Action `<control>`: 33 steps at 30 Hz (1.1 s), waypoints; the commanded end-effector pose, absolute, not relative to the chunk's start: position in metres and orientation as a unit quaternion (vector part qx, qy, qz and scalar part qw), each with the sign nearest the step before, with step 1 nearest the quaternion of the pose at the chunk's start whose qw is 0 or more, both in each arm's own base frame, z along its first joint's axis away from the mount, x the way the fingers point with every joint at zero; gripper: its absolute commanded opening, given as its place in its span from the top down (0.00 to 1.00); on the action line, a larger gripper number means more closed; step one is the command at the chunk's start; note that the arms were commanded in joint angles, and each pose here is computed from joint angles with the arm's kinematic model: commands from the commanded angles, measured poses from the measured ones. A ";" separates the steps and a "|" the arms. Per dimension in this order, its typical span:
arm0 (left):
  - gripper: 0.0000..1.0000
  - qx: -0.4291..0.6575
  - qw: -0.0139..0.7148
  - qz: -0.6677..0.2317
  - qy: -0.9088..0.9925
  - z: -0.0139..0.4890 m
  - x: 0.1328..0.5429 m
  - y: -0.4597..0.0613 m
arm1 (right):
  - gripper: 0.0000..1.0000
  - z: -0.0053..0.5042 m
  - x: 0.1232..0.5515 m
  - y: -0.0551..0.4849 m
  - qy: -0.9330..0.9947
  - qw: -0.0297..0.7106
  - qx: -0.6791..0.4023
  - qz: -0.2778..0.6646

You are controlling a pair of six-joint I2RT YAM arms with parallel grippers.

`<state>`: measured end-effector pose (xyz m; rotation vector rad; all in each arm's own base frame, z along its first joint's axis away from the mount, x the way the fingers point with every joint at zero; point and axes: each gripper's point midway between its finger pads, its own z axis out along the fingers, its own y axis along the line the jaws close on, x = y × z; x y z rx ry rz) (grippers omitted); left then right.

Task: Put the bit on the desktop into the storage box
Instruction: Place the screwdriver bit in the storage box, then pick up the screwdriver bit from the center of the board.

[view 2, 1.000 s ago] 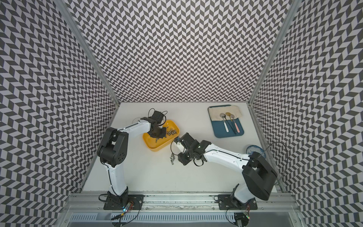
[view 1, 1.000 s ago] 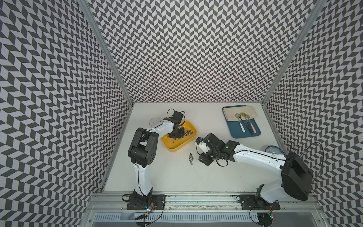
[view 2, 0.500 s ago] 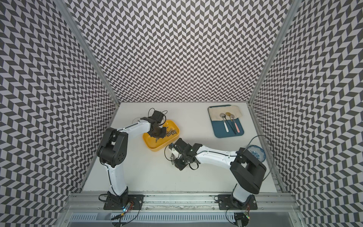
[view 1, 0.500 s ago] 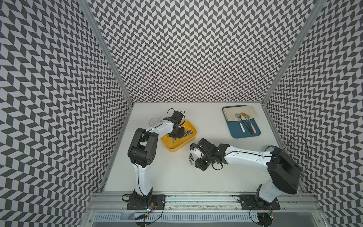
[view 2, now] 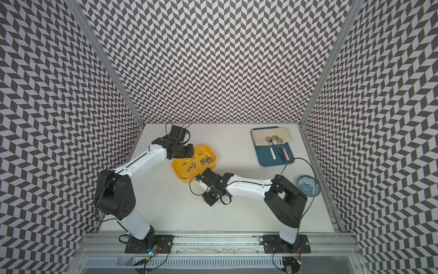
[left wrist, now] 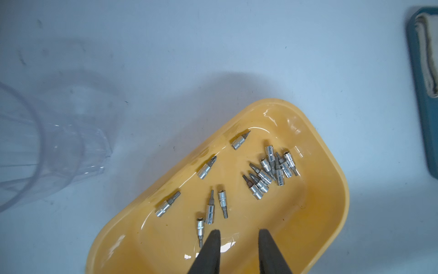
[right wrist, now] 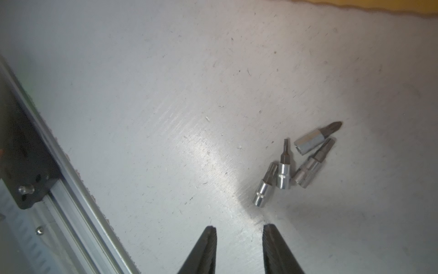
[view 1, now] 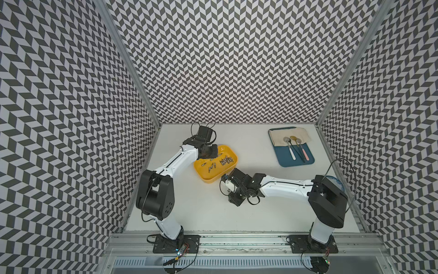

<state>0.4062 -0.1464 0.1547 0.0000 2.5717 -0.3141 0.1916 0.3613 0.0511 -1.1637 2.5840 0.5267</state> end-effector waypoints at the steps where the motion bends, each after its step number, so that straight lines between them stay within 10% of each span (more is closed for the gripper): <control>1: 0.67 -0.020 0.277 -0.130 0.952 0.168 0.393 -0.134 | 0.64 0.050 0.195 0.366 0.891 0.130 -0.398 0.173; 33: 0.66 -0.034 0.301 -0.135 0.943 0.202 0.355 -0.103 | 0.66 0.031 0.203 0.370 0.908 0.095 -0.386 0.130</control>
